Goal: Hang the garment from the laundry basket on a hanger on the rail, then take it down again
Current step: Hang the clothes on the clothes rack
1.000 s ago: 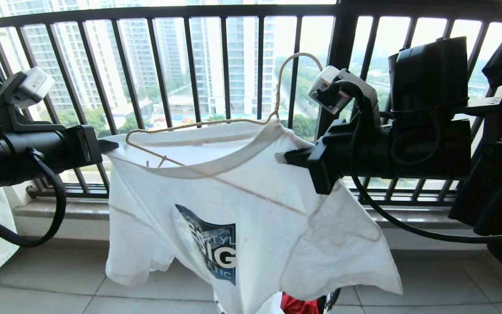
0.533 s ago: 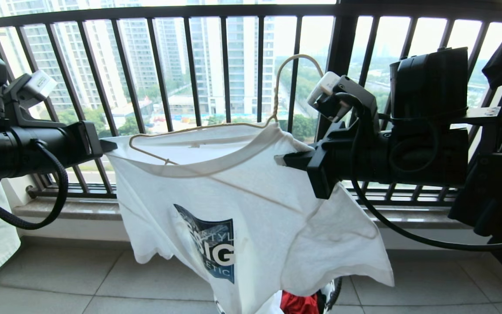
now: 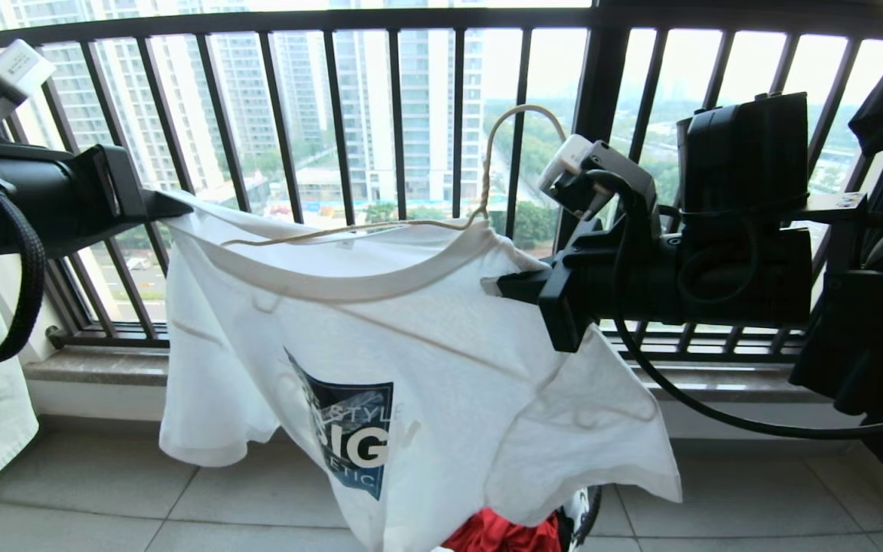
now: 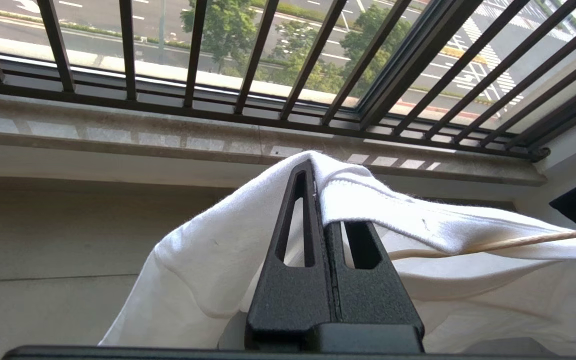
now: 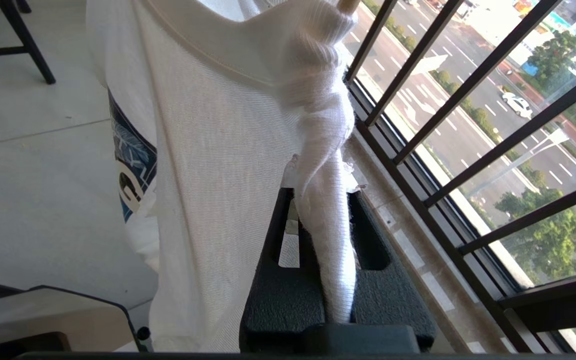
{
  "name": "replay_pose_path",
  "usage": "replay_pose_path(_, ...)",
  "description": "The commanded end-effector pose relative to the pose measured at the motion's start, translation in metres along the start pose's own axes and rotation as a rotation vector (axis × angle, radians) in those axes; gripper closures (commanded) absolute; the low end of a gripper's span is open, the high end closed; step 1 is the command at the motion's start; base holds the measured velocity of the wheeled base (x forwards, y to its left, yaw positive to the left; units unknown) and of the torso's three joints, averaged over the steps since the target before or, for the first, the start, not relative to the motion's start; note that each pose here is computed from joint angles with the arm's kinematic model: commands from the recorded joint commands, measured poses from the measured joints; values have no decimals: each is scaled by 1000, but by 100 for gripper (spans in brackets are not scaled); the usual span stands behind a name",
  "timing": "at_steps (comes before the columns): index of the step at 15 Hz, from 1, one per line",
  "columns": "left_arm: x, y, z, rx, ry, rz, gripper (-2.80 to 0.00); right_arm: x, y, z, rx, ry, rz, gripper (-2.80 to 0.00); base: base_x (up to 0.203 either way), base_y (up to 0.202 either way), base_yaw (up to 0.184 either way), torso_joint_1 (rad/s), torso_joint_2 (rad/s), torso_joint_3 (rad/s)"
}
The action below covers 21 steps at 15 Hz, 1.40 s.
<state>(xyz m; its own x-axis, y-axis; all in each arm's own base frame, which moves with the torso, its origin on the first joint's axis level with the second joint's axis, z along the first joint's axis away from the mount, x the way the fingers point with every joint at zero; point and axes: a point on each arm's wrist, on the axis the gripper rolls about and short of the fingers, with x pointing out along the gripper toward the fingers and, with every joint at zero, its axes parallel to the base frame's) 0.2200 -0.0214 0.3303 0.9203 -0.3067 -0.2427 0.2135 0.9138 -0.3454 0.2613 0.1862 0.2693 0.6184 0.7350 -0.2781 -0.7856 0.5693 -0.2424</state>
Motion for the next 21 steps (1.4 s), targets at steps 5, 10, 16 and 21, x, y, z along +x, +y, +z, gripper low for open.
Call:
replay_pose_path(5, 17, -22, 18, 8, 66, -58, 0, 13, -8, -2, -8, -36, -38, 0, 0, 0, 0, 0, 0, 0)
replay_pose_path(10, 16, -37, 33, 26, 59, -92, 0, 10, -16, -2, -7, -38, -80, 0, 0, 0, 0, 0, 0, 0)
replay_pose_path(16, 27, -51, 47, 47, 50, -132, 0, 28, -18, -7, 19, -25, -62, 0, 0, 0, 0, 0, 0, 0)
replay_pose_path(21, 46, -72, 49, 77, 54, -206, 0, 56, -23, -9, 84, -97, -72, 0, 0, 0, 0, 0, 0, 0)
